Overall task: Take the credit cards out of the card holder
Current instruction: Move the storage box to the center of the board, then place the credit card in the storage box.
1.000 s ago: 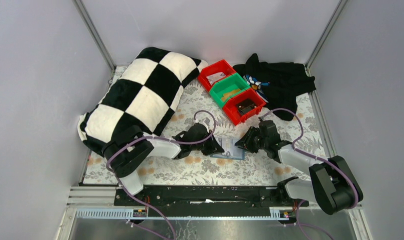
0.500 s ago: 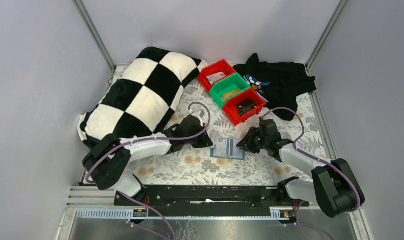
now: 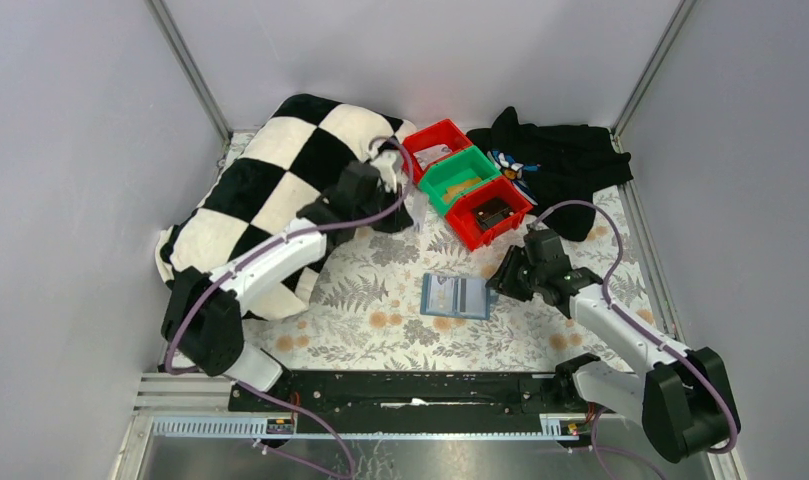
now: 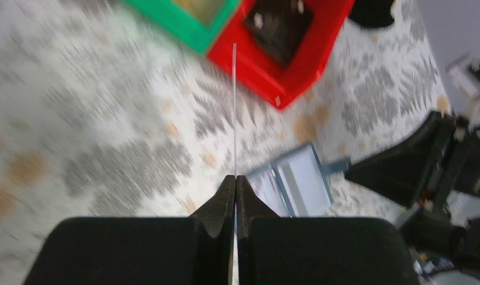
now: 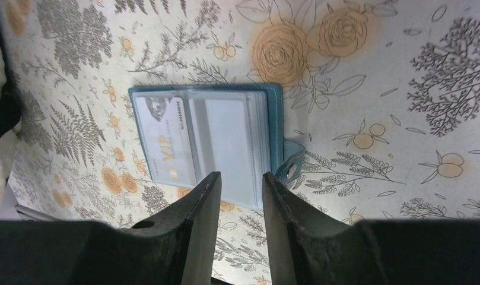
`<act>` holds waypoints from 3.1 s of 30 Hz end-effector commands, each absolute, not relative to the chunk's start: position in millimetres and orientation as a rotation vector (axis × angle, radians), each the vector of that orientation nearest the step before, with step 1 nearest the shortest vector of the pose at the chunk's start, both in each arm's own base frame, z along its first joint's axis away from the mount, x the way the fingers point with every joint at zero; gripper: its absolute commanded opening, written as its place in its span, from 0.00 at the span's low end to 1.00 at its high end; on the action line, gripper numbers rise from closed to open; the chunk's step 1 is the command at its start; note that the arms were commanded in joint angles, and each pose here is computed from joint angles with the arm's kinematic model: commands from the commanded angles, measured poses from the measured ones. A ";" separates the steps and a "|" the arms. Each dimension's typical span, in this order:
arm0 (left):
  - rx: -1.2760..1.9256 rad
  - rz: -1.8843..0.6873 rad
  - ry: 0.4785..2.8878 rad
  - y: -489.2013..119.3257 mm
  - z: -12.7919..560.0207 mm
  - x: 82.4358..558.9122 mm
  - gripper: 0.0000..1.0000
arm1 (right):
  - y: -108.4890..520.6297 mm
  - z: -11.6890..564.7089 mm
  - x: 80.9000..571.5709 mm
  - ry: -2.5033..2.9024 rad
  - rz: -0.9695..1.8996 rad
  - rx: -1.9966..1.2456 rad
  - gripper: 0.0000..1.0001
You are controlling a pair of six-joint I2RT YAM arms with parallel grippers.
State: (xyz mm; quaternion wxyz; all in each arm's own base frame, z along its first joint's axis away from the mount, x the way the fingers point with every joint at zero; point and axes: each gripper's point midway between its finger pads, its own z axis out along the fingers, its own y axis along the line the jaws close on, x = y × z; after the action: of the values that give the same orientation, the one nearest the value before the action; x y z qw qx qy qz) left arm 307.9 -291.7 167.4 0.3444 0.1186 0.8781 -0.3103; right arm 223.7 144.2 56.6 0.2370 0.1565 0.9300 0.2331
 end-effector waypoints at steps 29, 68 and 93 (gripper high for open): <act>0.668 -1.055 1.864 -280.0 150.8 594.4 0.00 | 140.0 78.5 257.1 2.630 0.472 0.439 0.40; 0.770 -1.058 1.970 -309.0 160.2 543.4 0.00 | 142.3 75.2 253.7 2.639 0.494 0.456 0.39; 0.805 -1.008 2.017 -299.9 102.5 566.8 0.00 | 144.2 71.6 252.5 2.652 0.504 0.456 0.39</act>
State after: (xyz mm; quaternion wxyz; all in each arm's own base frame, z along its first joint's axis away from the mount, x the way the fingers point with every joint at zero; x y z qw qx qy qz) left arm 551.8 -297.6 83.9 0.3268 0.2949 0.8028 -0.4021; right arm 249.7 143.1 68.7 0.1944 0.1594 0.9524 0.1726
